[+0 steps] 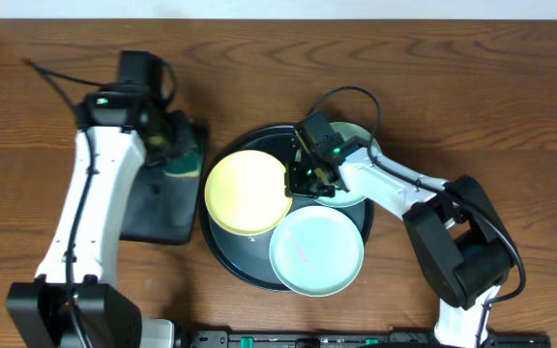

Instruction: Clean dirty plates on tray and stack at the side

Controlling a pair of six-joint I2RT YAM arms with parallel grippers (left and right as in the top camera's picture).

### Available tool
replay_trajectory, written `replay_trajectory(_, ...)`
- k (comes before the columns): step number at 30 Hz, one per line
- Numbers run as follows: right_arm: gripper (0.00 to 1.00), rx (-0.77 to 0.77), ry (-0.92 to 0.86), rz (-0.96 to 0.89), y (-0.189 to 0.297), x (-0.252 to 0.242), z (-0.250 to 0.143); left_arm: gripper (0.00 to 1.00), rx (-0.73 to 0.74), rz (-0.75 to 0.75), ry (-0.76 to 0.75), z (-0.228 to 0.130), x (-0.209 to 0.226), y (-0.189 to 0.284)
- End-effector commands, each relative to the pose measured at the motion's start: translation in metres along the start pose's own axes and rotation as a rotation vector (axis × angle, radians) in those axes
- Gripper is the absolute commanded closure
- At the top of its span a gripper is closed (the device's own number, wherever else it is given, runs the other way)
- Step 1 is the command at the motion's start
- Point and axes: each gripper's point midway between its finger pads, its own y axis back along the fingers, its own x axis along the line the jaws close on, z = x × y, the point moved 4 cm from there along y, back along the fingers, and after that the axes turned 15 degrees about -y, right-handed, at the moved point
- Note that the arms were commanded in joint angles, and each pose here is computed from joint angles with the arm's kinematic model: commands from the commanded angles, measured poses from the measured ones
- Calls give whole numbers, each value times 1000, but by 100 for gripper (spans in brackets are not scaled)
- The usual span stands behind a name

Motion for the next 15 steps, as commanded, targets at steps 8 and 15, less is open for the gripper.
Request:
replay_trajectory(8, 99, -346, 315, -160, 82, 44, 9, 92, -42, 50, 68, 9, 34, 11)
replay_trajectory(15, 99, -544, 433, -300, 119, 56, 13, 93, -48, 58, 68, 11, 35, 11)
